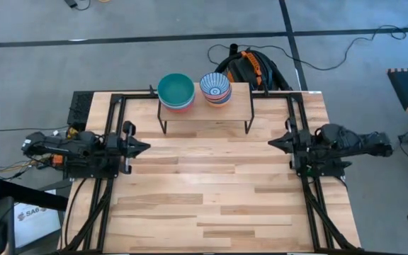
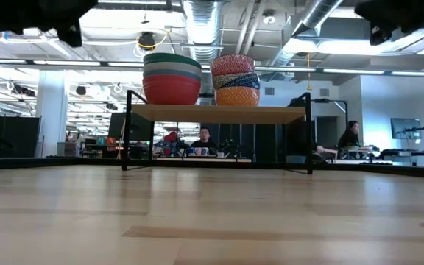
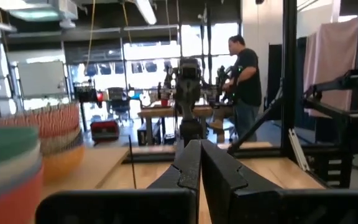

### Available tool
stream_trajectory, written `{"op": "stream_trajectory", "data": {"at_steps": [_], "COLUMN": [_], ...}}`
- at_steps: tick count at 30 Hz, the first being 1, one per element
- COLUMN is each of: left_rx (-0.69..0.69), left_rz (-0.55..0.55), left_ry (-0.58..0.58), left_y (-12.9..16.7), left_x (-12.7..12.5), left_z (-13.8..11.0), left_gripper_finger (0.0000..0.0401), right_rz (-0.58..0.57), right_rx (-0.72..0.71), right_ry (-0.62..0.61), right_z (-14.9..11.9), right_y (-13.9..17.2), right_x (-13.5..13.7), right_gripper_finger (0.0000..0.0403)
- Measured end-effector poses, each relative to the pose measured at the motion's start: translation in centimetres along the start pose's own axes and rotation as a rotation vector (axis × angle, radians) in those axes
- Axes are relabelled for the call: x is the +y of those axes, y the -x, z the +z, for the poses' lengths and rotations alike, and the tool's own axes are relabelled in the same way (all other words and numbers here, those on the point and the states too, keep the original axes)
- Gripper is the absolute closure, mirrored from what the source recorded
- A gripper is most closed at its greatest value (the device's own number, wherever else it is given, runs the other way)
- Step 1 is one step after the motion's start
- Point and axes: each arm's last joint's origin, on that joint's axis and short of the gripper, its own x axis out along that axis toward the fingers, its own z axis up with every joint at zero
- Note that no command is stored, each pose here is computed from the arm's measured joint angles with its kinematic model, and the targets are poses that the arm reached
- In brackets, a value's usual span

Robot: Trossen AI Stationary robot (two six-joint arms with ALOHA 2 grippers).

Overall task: Place and stack bowls onto a shelf
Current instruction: Return to Home Position

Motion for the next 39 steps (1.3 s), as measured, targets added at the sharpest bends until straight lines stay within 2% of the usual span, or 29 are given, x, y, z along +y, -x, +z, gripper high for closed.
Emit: {"op": "stream_trajectory", "data": {"at_steps": [5, 8, 16, 20, 24, 29, 35, 39], "left_rx": [0.069, 0.057, 0.080, 0.078, 0.099, 0.126, 0.243, 0.237], "left_rz": [-0.005, 0.004, 0.025, 0.038, 0.030, 0.027, -0.023, -0.047], "left_ry": [0.006, 0.003, -0.062, -0.047, -0.051, -0.136, -0.073, -0.083], "left_y": [1.3, 1.8, 1.9, 2.0, 2.0, 2.0, 2.2, 2.2], "left_x": [0.1, 0.1, 0.1, 0.1, 0.0, 0.0, -0.2, -0.2], "left_z": [-1.7, -2.3, -3.6, -4.4, -4.6, -4.8, -6.0, -6.0], "left_gripper_finger": [0.0401, 0.0401, 0.0401, 0.0401, 0.0401, 0.0401, 0.0401, 0.0401], "right_rz": [-0.016, -0.011, 0.008, 0.026, 0.028, 0.020, 0.037, 0.038], "right_rx": [-0.016, -0.032, 0.050, -0.032, -0.034, 0.006, 0.041, 0.045], "right_ry": [-0.067, -0.097, -0.144, -0.177, -0.171, -0.099, -0.068, -0.041], "right_z": [-2.3, -3.7, -7.0, -7.7, -8.0, -8.4, -8.8, -8.9], "right_y": [0.7, 0.9, 0.1, -0.2, -0.3, -0.3, -0.3, -0.3], "right_x": [0.0, 0.1, 0.5, 0.7, 0.7, 0.6, 0.6, 0.7], "right_gripper_finger": [0.0386, 0.0386, 0.0386, 0.0384, 0.0384, 0.0383, 0.0381, 0.0379]}}
